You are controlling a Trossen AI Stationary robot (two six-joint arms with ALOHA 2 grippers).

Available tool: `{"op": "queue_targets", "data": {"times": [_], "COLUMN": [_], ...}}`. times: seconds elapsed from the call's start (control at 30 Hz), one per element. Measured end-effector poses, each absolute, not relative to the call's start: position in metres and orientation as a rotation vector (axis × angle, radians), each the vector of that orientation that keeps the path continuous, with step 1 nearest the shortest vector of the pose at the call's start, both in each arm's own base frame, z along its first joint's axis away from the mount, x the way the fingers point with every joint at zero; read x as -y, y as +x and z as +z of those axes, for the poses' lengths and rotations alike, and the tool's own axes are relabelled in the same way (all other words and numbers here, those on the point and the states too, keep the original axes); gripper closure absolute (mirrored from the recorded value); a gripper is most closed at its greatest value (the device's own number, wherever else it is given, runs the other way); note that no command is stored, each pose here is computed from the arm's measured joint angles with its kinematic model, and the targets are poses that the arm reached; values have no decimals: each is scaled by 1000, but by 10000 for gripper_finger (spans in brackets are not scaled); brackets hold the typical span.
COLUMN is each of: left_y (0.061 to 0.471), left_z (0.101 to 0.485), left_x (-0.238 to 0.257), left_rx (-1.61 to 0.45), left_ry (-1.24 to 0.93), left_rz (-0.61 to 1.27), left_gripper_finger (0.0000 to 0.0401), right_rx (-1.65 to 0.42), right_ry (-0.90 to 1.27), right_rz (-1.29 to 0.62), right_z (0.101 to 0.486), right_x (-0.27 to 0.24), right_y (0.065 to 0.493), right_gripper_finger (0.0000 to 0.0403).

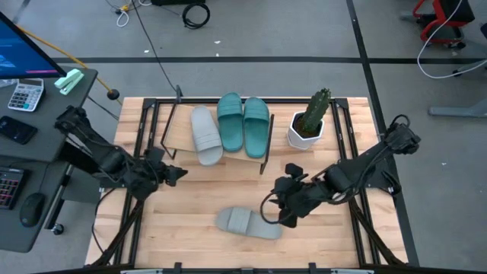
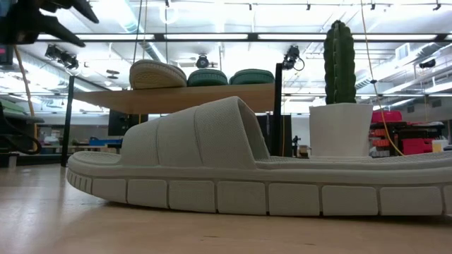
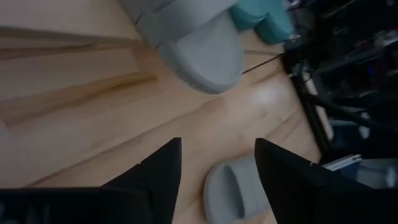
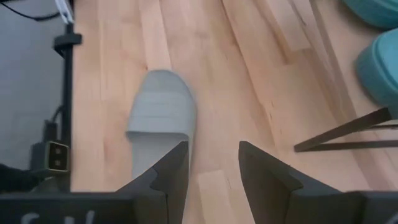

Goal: Pick and place slides into the shelf
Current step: Put the gray slide on the shelf

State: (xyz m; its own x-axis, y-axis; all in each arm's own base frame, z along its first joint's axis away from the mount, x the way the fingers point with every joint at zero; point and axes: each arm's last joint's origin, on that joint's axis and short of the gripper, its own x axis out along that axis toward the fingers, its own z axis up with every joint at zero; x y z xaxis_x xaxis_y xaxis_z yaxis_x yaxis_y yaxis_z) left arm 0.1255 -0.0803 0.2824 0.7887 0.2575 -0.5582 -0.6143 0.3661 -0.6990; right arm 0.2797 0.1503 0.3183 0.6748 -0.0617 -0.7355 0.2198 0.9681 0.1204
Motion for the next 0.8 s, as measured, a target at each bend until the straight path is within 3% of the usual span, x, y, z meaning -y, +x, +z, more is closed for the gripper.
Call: {"op": "queue_targets", "data": {"times": [0.13,0.3,0.7,0.8], "left_y": [118,113,99,95], "left_z": [287,287,287,287], "left_x": [82,88,104,108], "left_rx": [-358,-392,-465,-487], "left_ry": [-1043,-999,-953,-947], "left_rz": [533,470,333,298], "left_gripper_finger": [212,231,254,255], "right_rx": [-839,-871,-947,-1022], "right_ry": [227,206,-248,-252], "right_rz": [-164,-5,177,164], "right_z": [305,294,222,200], "right_x": [-159,-179,-216,-219], "right_y": [289,296,324,326], "right_gripper_finger": [257,257,257,257]}}
